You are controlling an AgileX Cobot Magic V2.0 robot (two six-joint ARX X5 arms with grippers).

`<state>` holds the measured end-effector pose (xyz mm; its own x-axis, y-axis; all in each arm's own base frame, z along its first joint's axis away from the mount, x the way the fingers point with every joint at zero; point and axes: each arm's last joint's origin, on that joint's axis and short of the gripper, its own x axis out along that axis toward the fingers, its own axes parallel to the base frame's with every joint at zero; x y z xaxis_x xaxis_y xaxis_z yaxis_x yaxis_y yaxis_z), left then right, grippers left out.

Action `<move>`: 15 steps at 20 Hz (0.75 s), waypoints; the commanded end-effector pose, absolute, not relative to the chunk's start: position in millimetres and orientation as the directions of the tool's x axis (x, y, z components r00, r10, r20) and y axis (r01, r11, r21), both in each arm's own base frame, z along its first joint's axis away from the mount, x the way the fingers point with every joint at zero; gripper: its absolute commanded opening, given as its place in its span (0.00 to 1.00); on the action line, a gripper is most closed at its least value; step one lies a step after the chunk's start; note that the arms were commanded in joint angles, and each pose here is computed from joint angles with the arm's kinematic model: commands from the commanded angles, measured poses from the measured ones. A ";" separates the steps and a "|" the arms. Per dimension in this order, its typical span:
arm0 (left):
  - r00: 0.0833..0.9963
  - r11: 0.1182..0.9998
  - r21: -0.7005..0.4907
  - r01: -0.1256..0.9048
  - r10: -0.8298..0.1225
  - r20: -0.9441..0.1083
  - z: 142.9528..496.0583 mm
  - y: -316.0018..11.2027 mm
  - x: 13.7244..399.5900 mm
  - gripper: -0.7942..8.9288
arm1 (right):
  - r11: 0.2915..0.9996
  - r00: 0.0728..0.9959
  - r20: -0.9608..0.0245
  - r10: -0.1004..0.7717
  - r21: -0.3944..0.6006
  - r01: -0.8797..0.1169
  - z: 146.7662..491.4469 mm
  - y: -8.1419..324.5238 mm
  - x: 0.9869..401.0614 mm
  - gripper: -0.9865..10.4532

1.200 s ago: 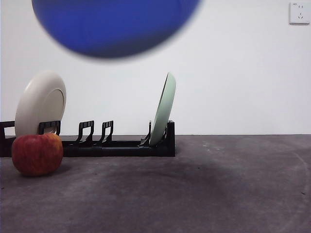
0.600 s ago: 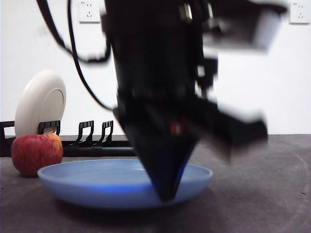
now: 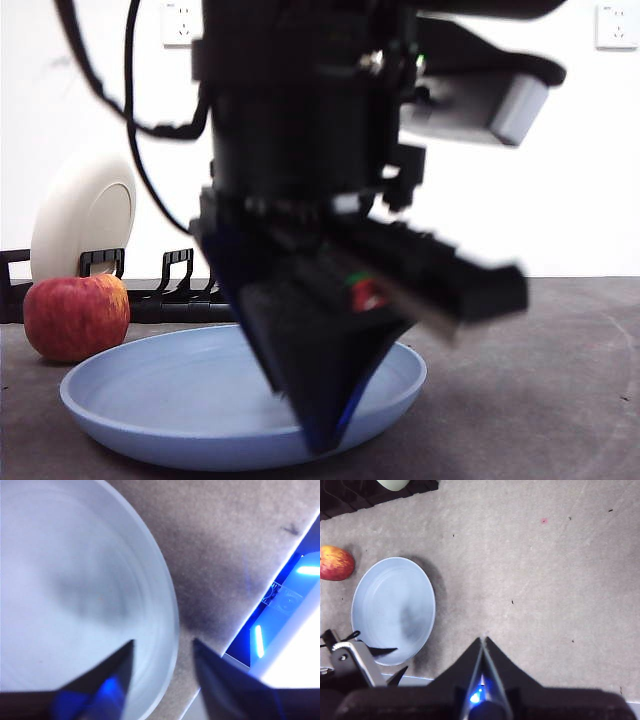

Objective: Take the blue plate from the plate rack,put the plate on the table,take the apple from the table,put the apple in the plate

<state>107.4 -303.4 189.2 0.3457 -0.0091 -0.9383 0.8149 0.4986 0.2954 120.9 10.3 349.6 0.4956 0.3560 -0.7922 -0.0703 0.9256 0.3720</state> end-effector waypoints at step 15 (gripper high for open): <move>0.438 0.648 0.222 0.728 -0.191 -0.879 354.1 -237.6 79.3 0.07 | 0.681 0.420 -0.536 0.732 0.583 -0.443 361.6 42.9 154.7 0.08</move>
<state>81.0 -240.4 351.9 0.4309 -0.1877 -0.8827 0.7526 0.6145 0.2368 154.2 41.5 360.3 0.4318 0.7148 -0.5501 -0.4459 0.6993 0.5587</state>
